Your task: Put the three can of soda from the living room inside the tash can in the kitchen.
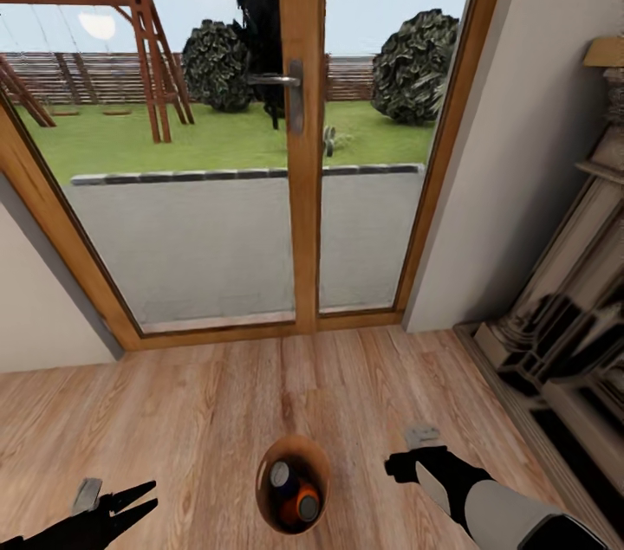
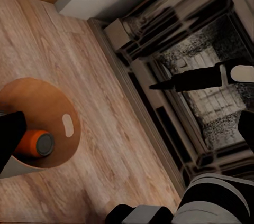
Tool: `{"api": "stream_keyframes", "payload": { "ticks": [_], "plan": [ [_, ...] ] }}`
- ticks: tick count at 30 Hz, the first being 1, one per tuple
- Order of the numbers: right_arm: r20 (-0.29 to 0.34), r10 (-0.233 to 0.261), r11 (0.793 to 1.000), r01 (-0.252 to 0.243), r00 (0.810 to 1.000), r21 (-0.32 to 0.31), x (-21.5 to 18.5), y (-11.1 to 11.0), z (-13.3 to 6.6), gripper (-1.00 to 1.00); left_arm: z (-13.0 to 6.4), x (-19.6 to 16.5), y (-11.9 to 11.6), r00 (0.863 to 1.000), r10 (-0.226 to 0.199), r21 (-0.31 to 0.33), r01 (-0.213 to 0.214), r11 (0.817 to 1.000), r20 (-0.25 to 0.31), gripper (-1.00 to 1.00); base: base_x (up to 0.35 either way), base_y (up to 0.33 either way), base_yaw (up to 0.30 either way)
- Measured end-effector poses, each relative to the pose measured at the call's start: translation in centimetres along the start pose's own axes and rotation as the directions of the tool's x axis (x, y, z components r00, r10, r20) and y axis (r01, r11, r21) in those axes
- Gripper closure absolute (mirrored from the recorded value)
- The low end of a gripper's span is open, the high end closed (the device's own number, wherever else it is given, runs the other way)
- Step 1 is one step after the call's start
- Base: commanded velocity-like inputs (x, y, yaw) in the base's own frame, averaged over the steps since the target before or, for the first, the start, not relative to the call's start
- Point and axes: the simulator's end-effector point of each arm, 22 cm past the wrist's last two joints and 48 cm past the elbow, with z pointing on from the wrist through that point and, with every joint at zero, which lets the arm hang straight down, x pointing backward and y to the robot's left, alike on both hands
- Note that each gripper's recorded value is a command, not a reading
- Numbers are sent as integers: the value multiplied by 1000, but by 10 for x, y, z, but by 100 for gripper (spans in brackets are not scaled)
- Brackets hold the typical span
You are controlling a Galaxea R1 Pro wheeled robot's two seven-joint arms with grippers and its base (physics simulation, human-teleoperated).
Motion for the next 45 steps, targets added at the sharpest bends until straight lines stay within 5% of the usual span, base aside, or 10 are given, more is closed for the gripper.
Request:
{"api": "stream_keyframes", "payload": {
  "ticks": [7,39,45],
  "plan": [
    [16,3,1000,-4,1000,6,13,-3,-11,-100,-5,17,-13,999,2,2,-2,1000,-46,-100,0,0,-63],
    [48,4,1000,-5,999,11,2,-6,-72,-100,-20,22,-71,996,7,20,-5,1000,-84,-100,0,0,-17],
    [43,4,1000,-4,999,11,7,-6,-83,-100,-21,38,-68,992,10,-44,-15,999,-126,-100,0,0,0]
  ]
}}
